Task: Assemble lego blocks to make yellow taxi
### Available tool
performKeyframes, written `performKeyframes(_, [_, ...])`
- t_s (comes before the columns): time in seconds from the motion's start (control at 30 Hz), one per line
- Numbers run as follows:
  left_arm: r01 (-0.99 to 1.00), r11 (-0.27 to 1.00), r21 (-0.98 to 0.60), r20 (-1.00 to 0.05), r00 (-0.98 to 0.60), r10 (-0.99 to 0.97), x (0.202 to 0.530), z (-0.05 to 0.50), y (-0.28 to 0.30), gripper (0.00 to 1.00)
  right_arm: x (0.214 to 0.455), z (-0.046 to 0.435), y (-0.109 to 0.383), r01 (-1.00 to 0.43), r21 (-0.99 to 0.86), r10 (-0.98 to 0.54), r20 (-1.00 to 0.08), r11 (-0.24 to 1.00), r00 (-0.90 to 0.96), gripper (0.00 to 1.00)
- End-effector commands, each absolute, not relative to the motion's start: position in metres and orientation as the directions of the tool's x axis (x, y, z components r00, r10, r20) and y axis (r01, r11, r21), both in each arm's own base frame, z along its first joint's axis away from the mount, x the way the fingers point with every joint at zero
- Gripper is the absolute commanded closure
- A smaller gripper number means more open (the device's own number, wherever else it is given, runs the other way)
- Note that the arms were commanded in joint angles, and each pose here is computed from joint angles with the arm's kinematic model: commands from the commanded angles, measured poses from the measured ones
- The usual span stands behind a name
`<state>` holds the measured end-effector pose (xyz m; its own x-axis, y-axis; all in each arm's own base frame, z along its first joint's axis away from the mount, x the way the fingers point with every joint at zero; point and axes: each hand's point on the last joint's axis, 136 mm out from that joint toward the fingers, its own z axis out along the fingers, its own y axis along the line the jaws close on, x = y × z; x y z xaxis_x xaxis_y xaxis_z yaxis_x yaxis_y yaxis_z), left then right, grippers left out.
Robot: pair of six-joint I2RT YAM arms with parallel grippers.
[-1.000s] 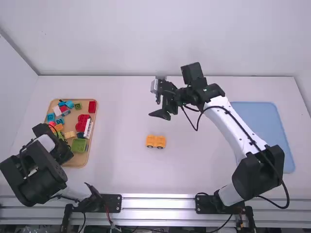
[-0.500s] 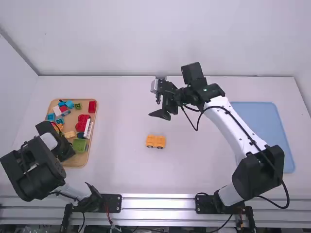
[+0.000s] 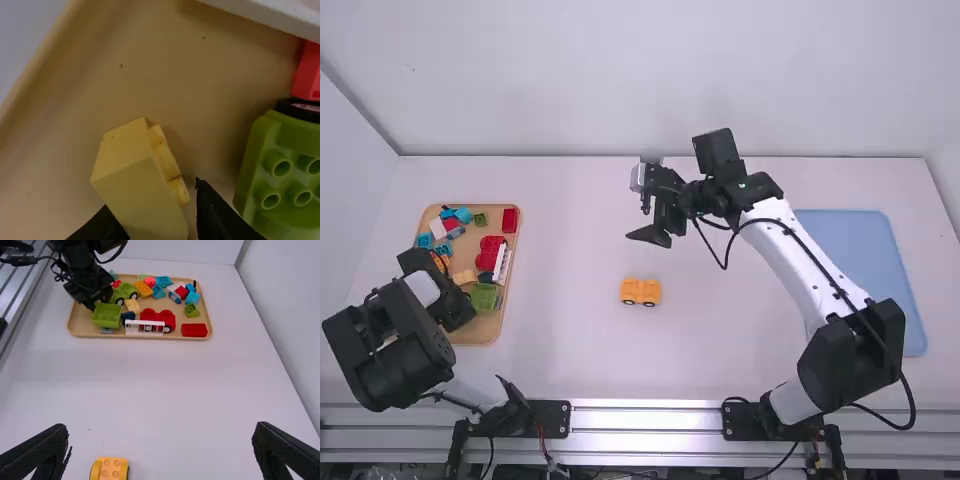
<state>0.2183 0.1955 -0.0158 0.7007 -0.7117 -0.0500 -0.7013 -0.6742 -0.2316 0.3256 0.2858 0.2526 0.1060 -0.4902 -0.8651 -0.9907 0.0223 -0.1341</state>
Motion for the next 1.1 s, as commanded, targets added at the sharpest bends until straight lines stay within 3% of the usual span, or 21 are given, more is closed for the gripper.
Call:
performKeyframes(0.0, [-0.686,-0.704,-0.181,-0.074,0.724,-0.686,0.208,-0.028,0.19,0.65,0.325,0.27,0.286,-0.986,-0.167,-0.47,-0.872,0.021,0.138,0.02])
performKeyframes(0.2, [-0.661,-0.73,-0.174,-0.069,0.747,-0.661,0.206,-0.029,0.189,0.66,0.327,0.27,0.284,-0.985,-0.168,-0.471,-0.872,0.028,0.135,0.02])
performKeyframes(0.4, [-0.672,-0.72,-0.175,-0.071,0.737,-0.672,0.206,-0.029,0.189,0.89,0.327,0.27,0.284,-0.985,-0.168,-0.47,-0.872,0.028,0.135,0.02])
performKeyframes(0.7, [-0.724,-0.665,-0.181,-0.028,0.68,-0.733,0.209,-0.028,0.191,0.9,0.329,0.27,0.281,-0.986,-0.165,-0.472,-0.872,0.036,0.129,0.02])
performKeyframes(0.8, [-0.714,-0.677,-0.177,-0.036,0.692,-0.721,0.205,-0.028,0.194,0.75,0.328,0.27,0.281,-0.986,-0.163,-0.473,-0.872,0.035,0.127,0.02])
performKeyframes(0.93, [-0.635,-0.758,-0.148,-0.064,0.771,-0.633,0.194,-0.029,0.192,0.64,0.327,0.27,0.282,-0.986,-0.164,-0.473,-0.872,0.032,0.13,0.02])
performKeyframes(1.07, [-0.636,-0.756,-0.156,-0.076,0.771,-0.633,0.193,-0.028,0.195,0.63,0.328,0.27,0.282,-0.986,-0.164,-0.473,-0.872,0.033,0.129,0.02])
